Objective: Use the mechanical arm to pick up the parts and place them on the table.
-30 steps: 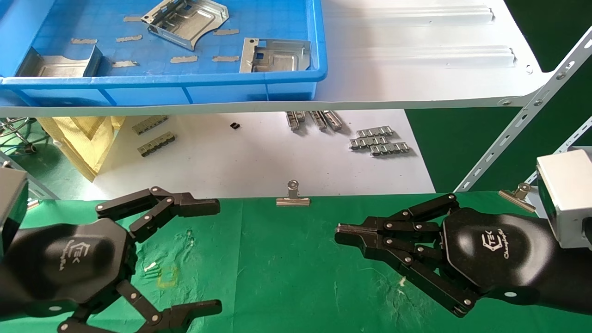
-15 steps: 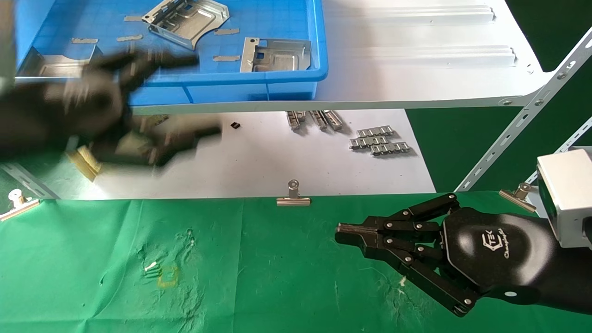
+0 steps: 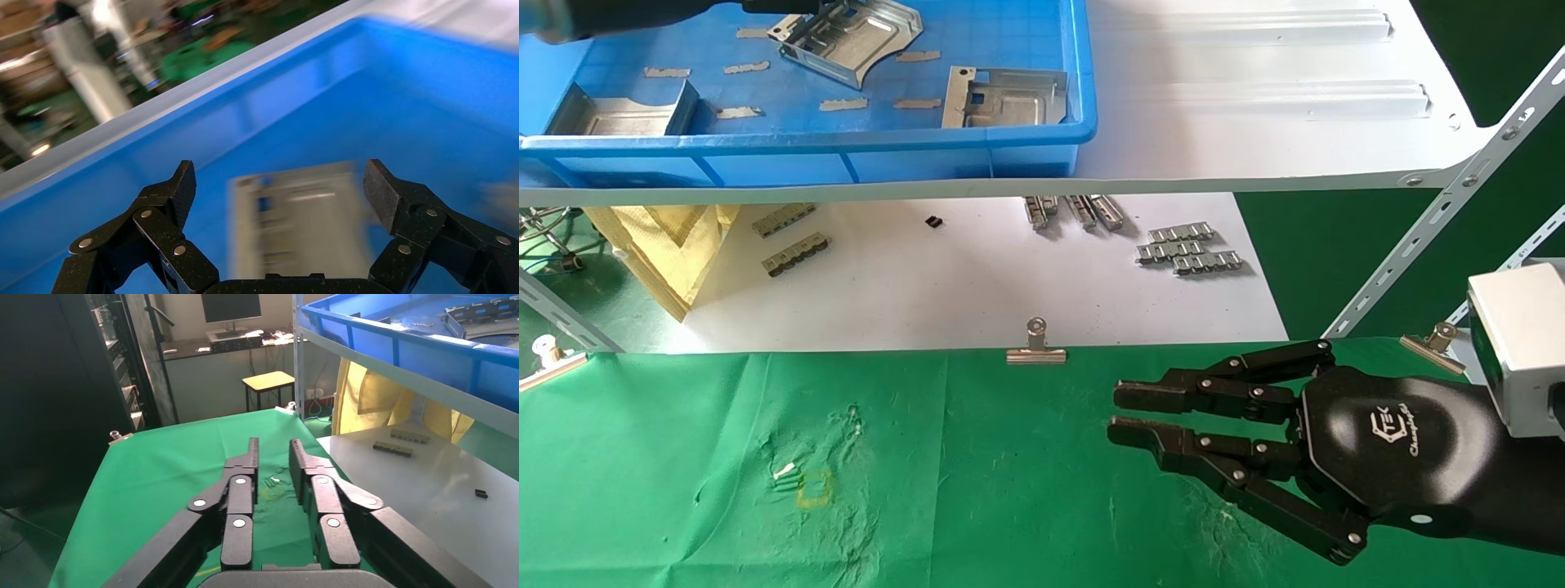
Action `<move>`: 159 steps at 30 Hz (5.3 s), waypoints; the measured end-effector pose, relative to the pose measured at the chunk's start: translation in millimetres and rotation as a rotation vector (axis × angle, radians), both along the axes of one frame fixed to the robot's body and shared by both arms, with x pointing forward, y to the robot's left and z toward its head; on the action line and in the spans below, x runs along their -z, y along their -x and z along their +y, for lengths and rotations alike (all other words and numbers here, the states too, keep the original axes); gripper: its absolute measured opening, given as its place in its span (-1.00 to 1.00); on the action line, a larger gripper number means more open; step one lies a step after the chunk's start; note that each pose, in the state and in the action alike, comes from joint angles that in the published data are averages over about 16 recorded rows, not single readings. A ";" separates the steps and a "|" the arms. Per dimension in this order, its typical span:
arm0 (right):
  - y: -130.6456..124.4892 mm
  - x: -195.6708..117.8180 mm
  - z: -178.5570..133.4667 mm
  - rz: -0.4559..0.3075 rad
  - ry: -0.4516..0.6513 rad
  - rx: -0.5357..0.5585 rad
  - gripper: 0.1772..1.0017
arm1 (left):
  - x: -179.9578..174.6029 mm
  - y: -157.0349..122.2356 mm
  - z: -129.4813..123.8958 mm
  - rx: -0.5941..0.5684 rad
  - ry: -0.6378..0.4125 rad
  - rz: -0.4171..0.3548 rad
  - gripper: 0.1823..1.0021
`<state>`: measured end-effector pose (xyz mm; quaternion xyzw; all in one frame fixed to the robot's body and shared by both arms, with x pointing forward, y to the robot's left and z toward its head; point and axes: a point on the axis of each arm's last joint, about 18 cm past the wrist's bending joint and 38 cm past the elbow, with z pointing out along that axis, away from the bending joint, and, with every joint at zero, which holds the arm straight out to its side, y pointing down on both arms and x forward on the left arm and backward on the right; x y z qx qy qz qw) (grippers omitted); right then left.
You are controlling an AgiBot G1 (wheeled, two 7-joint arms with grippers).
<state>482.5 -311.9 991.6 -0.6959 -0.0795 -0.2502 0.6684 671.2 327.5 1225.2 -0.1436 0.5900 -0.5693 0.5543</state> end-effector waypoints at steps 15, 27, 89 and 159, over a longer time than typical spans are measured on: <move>0.0 0.0 0.0 0.000 0.000 0.000 -0.14 | 6.7 -35.3 3.2 -0.184 0.041 0.071 0.96; 0.0 0.0 0.0 0.000 0.000 0.000 0.53 | 11.8 -35.6 1.7 -0.139 0.113 0.106 0.71; 0.0 0.0 0.0 0.000 0.000 0.000 1.00 | 34.1 124.9 12.9 0.466 -0.332 -0.151 -0.78; 0.0 0.0 0.0 0.000 0.000 0.000 1.00 | 259.1 97.0 61.1 0.493 -0.287 0.156 -0.05</move>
